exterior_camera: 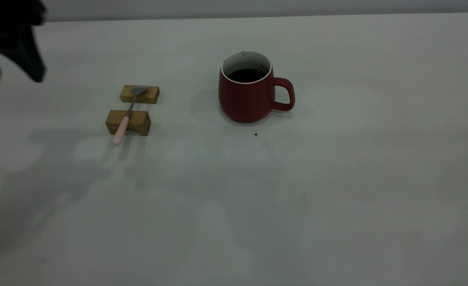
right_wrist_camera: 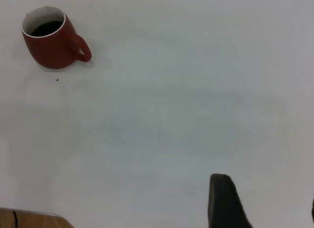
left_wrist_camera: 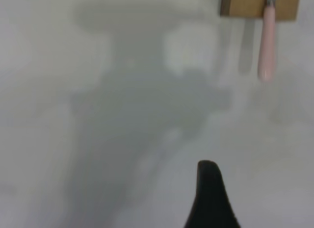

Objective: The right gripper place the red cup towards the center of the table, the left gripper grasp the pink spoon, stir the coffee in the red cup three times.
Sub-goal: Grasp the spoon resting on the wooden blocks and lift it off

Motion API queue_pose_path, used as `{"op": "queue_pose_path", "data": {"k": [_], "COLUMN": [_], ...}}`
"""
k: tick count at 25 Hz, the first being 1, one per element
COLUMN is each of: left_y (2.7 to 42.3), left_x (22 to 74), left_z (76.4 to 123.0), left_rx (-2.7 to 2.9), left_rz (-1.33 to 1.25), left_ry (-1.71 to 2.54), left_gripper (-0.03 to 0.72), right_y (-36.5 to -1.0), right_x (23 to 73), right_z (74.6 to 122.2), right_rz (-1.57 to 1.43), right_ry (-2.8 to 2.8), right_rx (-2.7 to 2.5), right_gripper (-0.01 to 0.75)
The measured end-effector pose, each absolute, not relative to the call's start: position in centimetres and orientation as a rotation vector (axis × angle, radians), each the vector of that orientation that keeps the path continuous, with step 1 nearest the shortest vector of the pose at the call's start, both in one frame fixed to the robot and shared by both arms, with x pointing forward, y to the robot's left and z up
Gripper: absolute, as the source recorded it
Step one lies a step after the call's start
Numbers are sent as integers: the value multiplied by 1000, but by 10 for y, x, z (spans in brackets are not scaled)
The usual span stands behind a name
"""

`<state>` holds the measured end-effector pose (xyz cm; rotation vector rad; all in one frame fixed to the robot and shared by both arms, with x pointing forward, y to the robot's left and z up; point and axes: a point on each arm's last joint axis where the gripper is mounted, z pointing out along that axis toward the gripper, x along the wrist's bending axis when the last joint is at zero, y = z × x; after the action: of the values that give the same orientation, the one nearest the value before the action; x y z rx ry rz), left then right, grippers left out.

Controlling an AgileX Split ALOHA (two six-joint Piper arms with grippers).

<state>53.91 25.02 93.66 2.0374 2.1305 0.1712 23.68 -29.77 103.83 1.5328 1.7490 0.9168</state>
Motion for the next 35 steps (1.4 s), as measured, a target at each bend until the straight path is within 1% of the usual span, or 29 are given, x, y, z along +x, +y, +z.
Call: {"op": "queue_pose_path", "data": {"k": [7, 12, 15, 35], "left_y": [236, 214, 209, 204], "left_x": [575, 583, 587, 604], "left_z": [890, 859, 846, 808], "left_rx": [2075, 2167, 2191, 2174], "left_rz": [90, 43, 24, 17], "left_ry": [2168, 2140, 2142, 2161], "left_gripper": [594, 594, 594, 594], "right_y": [-298, -298, -298, -298], "right_x": [237, 237, 237, 237], "right_z": [1038, 1038, 1038, 1038], "right_rz": [917, 918, 918, 918], "right_ry": [1748, 1748, 1748, 1748], "right_rx": [1532, 1532, 1532, 1532], "right_gripper": [460, 460, 460, 460]}}
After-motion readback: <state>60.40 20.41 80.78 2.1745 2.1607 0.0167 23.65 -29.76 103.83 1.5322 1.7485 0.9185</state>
